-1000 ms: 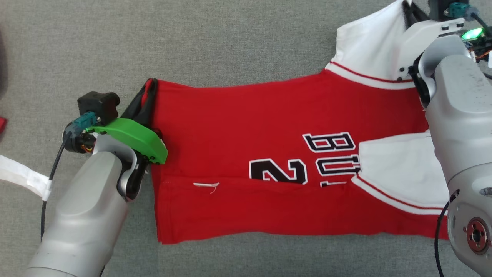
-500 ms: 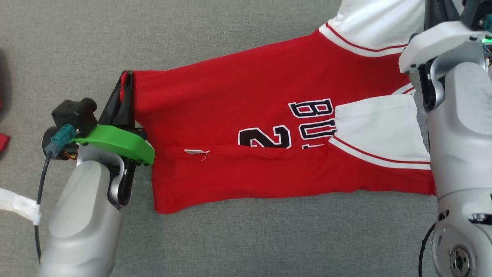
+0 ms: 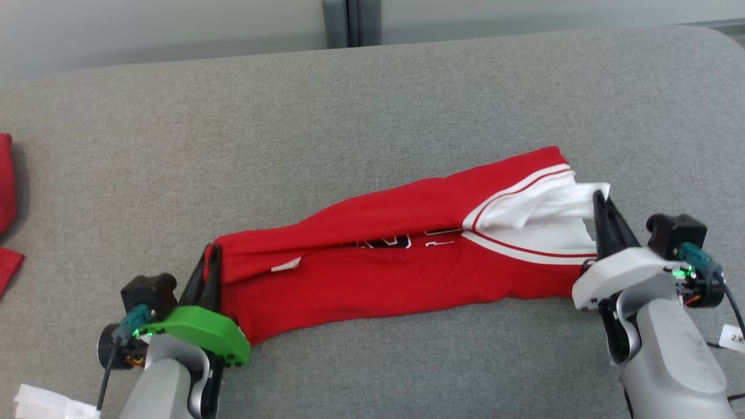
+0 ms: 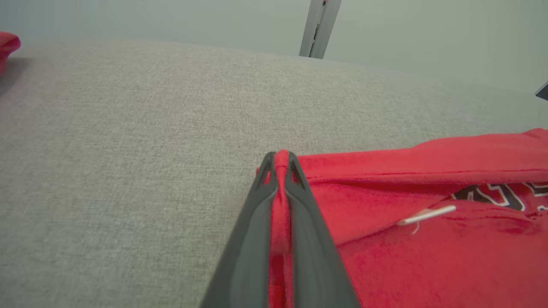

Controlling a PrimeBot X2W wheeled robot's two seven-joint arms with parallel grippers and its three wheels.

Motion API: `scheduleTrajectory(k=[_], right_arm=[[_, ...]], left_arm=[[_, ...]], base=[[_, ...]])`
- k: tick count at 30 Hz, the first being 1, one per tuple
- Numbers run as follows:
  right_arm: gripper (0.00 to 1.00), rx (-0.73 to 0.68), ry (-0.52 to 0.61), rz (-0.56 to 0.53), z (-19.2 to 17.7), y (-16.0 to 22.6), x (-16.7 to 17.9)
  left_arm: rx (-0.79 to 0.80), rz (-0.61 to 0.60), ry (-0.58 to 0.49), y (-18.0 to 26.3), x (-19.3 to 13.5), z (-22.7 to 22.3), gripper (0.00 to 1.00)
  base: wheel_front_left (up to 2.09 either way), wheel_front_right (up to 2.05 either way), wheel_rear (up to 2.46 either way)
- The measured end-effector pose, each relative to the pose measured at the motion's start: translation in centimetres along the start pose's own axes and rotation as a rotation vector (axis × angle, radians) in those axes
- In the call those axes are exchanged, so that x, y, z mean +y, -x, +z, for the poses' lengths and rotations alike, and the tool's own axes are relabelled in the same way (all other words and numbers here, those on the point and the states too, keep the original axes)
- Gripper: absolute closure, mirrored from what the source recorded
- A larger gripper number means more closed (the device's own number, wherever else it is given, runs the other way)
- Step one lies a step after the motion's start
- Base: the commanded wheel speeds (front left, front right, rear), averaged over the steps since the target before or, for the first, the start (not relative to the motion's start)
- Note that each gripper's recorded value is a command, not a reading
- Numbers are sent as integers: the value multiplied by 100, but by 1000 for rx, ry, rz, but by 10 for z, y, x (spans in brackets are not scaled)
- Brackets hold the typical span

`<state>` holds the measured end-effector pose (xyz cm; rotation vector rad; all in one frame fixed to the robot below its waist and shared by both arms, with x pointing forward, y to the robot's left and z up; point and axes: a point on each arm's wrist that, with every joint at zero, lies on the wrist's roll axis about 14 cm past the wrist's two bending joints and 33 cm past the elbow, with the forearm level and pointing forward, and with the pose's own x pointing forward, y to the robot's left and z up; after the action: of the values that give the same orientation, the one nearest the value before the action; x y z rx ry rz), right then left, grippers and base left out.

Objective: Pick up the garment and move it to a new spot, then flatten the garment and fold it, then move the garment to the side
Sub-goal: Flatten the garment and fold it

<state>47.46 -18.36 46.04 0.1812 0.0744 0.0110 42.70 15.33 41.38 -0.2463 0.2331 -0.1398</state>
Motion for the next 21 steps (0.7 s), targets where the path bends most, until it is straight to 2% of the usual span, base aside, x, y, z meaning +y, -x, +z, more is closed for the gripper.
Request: scheduleTrajectory(k=[3, 4, 5, 6, 11, 15, 21], right_arm=[[100, 36, -18, -21, -13, 21, -7], [100, 46, -20, -25, -16, 26, -9], [75, 58, -22, -29, -20, 31, -10], [0, 69, -31, -36, -23, 34, -12], [0, 36, -36, -45, -11, 37, -16], [0, -12, -19, -37, 6, 36, -16], [0, 11, -10, -48, -3, 59, -20]], left_arm=[[42, 16, 21, 13, -1, -17, 97], [48, 23, 29, 15, 0, -20, 45], [51, 30, 36, 17, 1, -22, 0], [50, 38, 42, 18, 2, -22, 0], [23, 63, 22, 24, 6, -16, 0], [-32, 56, -47, 32, 5, 0, 0], [-73, 67, -93, 61, 3, 5, 0]], base=[[0, 0, 0], [0, 0, 0], [0, 0, 0], [0, 0, 0], [0, 0, 0], [0, 0, 0], [0, 0, 0]])
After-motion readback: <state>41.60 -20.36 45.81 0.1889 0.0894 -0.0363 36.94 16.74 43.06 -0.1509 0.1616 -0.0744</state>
